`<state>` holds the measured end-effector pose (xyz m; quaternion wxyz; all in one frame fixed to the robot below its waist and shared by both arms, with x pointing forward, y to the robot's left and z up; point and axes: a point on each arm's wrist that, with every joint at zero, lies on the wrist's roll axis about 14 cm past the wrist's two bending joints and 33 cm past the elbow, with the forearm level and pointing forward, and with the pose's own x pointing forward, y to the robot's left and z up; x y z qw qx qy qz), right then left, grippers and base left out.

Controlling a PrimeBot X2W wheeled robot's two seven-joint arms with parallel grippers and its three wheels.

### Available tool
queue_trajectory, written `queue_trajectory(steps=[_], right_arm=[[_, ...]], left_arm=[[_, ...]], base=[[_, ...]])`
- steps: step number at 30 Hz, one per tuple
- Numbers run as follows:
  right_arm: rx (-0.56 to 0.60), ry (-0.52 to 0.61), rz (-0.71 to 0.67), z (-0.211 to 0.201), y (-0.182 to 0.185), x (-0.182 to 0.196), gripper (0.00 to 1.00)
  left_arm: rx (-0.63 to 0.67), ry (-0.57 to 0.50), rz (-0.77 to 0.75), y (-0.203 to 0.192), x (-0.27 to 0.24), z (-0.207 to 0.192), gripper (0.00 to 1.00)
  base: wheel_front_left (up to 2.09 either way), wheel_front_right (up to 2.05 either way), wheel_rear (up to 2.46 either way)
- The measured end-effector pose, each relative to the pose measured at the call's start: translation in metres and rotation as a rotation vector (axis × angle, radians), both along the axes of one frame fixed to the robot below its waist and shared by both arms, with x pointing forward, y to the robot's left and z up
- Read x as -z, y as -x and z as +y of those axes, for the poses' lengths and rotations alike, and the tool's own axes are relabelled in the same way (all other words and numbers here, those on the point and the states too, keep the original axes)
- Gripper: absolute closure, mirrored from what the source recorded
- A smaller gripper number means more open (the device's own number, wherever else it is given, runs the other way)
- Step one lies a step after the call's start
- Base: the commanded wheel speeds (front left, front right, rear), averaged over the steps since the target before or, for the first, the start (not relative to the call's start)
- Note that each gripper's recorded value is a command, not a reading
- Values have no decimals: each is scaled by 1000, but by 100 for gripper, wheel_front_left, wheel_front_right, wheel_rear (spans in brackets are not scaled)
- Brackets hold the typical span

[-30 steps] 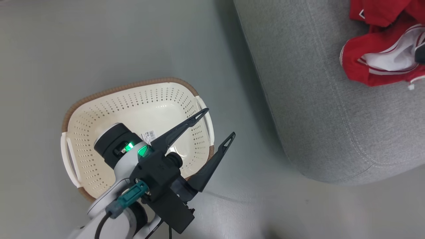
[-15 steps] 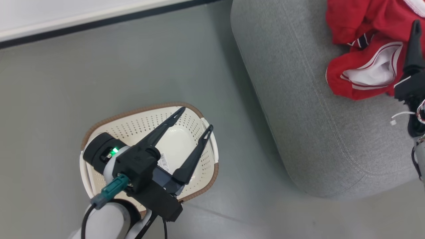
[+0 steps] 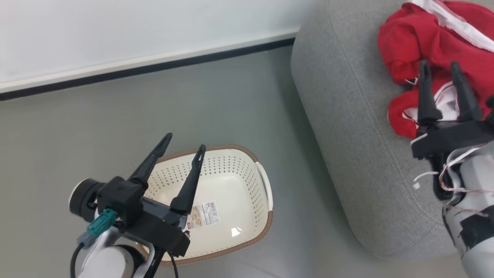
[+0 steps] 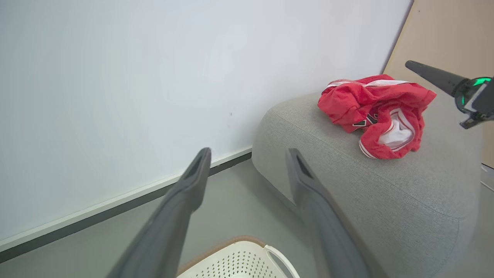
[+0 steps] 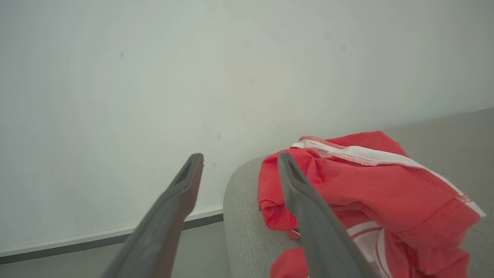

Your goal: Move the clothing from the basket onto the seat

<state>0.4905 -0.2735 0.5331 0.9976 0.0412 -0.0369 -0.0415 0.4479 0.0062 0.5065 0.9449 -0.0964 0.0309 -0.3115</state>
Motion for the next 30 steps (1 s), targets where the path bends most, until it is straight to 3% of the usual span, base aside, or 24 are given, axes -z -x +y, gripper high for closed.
queue_trajectory(steps=[11, 30], right_arm=[[-160, -14, -76, 75, 26, -12, 0], [-204, 19, -27, 107, 73, 1, 0]], left_arm=[[-238, -4, -7, 10, -9, 68, 0], [-492, 6, 24, 48, -7, 144, 0]], base=[[0, 0, 0], [0, 0, 0]])
